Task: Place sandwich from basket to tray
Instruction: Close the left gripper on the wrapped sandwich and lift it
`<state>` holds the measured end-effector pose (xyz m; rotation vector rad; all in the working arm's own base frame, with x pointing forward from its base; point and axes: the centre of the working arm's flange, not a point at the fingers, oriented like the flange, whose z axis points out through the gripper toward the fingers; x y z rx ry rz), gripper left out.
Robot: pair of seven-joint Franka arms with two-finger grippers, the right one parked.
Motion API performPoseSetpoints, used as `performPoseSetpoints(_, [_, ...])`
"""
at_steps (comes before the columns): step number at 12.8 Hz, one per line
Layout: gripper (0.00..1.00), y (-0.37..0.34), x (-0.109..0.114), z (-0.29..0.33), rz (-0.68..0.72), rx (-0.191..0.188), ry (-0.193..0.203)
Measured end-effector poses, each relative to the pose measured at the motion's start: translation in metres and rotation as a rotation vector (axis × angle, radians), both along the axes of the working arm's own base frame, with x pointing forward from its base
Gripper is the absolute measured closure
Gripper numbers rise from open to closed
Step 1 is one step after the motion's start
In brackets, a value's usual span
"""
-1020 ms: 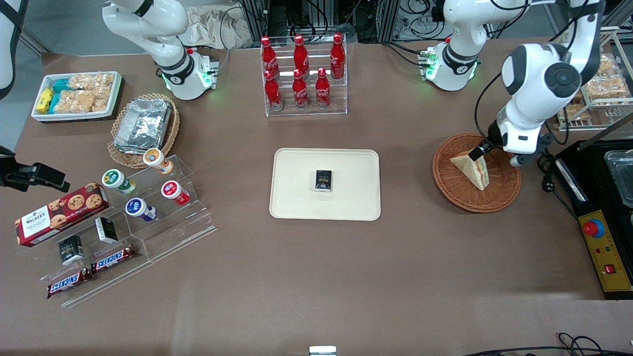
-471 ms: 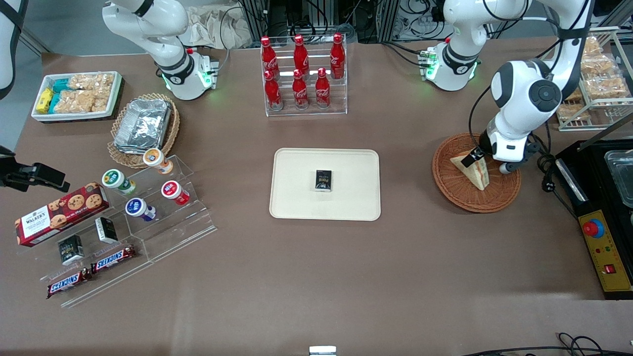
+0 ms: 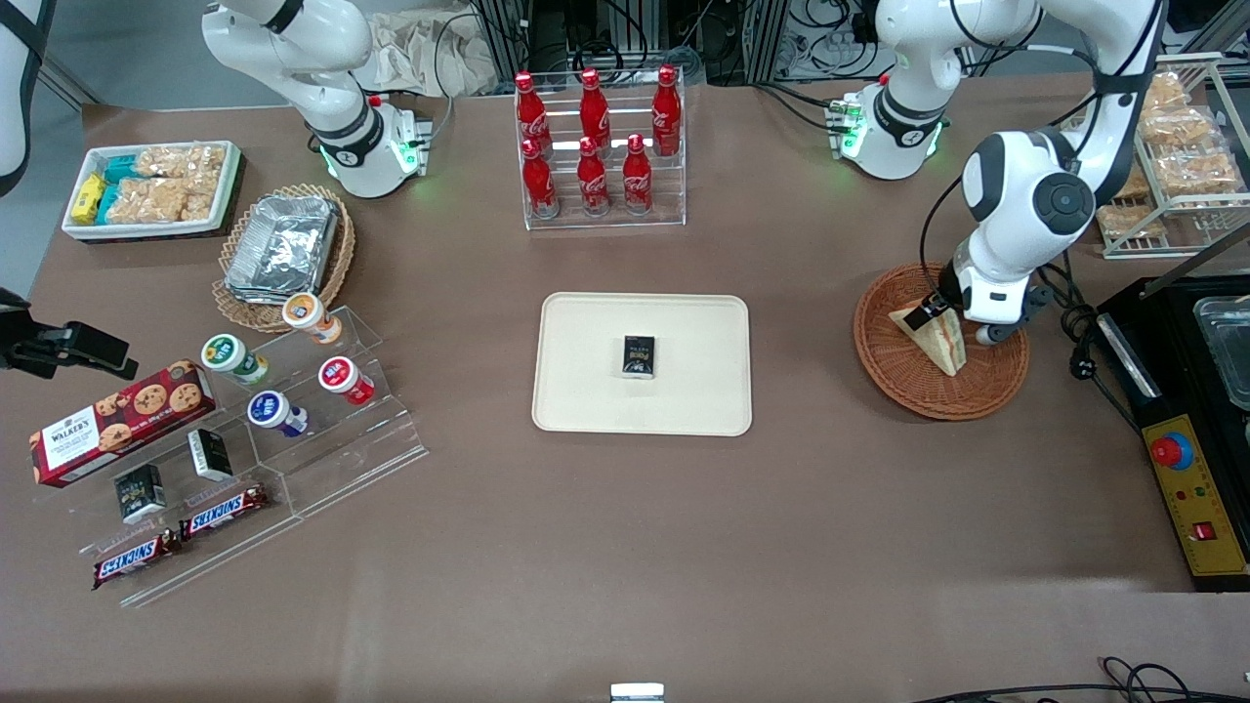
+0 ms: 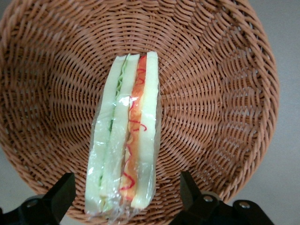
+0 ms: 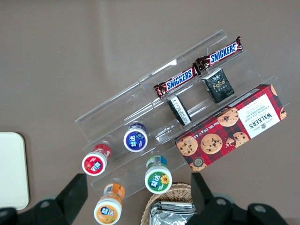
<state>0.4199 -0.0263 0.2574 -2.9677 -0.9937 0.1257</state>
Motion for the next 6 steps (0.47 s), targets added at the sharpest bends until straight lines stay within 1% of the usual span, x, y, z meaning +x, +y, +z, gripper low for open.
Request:
performPoseSetpoints(1, [0.01, 0.000, 0.000, -0.007, 0.001, -0.003, 0.000])
performPoseSetpoints(2, [0.07, 0.000, 0.001, -0.014, 0.003, -0.005, 0.002])
performPoseSetpoints(5, [0.44, 0.002, 0.001, -0.021, 0.007, -0.008, 0.005])
performPoseSetpoints(6, [0.53, 0.002, 0.002, -0.019, 0.007, -0.008, 0.001])
